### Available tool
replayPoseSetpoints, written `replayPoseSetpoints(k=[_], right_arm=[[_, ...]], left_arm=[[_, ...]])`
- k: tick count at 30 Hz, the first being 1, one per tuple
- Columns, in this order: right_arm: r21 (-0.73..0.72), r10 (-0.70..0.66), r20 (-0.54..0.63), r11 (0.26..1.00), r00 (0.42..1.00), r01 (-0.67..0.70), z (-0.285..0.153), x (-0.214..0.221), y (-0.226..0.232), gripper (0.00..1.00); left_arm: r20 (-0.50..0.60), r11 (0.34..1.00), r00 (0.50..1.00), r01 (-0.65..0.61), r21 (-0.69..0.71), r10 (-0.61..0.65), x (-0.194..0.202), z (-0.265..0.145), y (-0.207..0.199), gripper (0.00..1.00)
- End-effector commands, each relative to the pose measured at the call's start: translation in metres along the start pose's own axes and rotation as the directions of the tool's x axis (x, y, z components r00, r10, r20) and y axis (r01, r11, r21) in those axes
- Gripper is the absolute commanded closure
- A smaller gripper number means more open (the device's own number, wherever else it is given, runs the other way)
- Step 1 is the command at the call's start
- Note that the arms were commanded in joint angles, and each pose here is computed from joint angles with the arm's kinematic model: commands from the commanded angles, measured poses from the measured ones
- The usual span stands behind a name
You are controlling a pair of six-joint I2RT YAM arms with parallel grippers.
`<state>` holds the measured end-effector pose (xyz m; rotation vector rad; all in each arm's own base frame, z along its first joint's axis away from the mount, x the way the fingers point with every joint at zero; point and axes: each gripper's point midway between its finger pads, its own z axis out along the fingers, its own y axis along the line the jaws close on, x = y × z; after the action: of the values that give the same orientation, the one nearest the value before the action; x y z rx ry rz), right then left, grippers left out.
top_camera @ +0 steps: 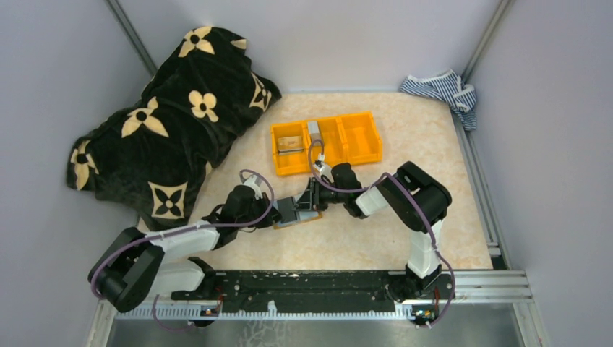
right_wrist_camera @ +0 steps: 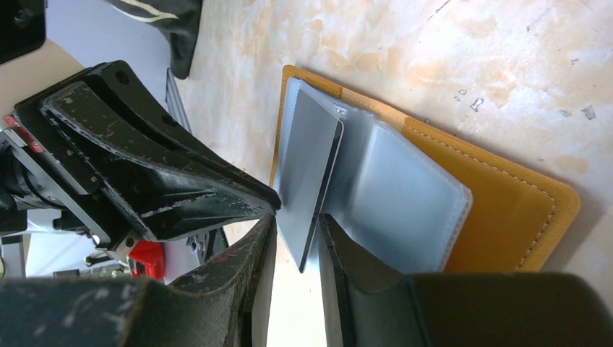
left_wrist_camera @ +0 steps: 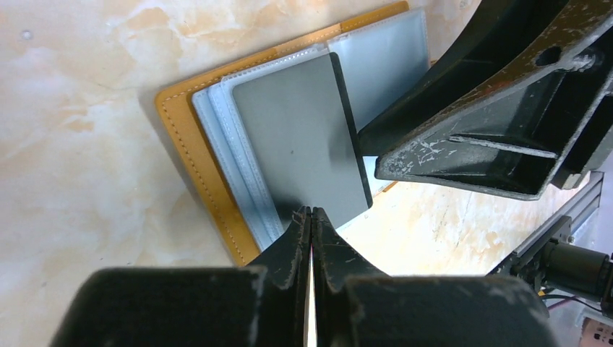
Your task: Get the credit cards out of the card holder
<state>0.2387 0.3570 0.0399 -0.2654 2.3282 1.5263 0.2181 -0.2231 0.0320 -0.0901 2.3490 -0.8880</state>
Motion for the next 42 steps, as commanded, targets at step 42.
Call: replayPoseSetpoints(k=[42], right_arm=[[0.101,-0.141,0.018,0.985,0.99,0.139,-0.017,-0.016,-0.002,0.71]], left_arm=[[-0.035,0.991,0.999,-0.017,-0.131,0.012,0.017,-0.002,0.036,0.95]])
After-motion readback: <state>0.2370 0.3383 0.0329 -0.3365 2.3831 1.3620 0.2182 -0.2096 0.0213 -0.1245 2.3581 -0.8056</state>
